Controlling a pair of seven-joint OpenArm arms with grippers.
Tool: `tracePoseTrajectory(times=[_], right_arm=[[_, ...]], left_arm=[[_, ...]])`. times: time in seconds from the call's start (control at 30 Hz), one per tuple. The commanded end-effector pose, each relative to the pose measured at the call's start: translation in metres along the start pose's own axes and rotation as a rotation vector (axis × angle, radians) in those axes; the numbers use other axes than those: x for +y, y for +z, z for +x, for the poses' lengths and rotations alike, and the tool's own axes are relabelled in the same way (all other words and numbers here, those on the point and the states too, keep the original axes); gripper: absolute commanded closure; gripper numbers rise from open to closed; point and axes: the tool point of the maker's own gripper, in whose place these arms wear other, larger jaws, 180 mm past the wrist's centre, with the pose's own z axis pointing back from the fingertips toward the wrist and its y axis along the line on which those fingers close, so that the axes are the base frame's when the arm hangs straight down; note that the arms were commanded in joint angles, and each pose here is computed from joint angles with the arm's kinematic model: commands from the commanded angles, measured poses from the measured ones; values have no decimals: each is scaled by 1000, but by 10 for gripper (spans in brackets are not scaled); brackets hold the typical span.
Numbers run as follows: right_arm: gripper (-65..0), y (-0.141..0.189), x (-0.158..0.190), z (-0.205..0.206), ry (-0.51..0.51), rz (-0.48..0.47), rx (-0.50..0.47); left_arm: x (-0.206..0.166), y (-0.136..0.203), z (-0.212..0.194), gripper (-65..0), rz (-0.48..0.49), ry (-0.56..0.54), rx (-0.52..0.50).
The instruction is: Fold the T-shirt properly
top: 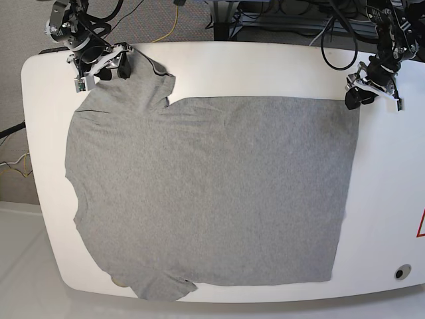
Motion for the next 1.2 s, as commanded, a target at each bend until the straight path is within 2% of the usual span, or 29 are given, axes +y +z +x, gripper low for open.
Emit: tracePoseTrajectory(times=[0.0, 0.37, 0.43, 0.7, 0.73, 1.17], right_arm=[[-326, 2, -3, 1, 11, -5, 6], [-325, 3, 0, 6, 23, 0, -6], [-322, 3, -2, 9, 19, -5, -19], [-322, 3, -2, 9, 20, -6, -20], [-322, 3, -3, 9, 21, -7, -20], [-318, 2, -3, 9, 26, -8, -21]], left_arm=[[1, 1, 6, -305, -1, -2, -12], [1, -1, -4, -266, -4, 10, 18], [4, -2, -5, -205, 3, 11, 17], [3, -3, -4, -54, 1, 11, 16], [3, -3, -3, -3, 1, 11, 13], [2, -2, -2, 0, -4, 10, 6]])
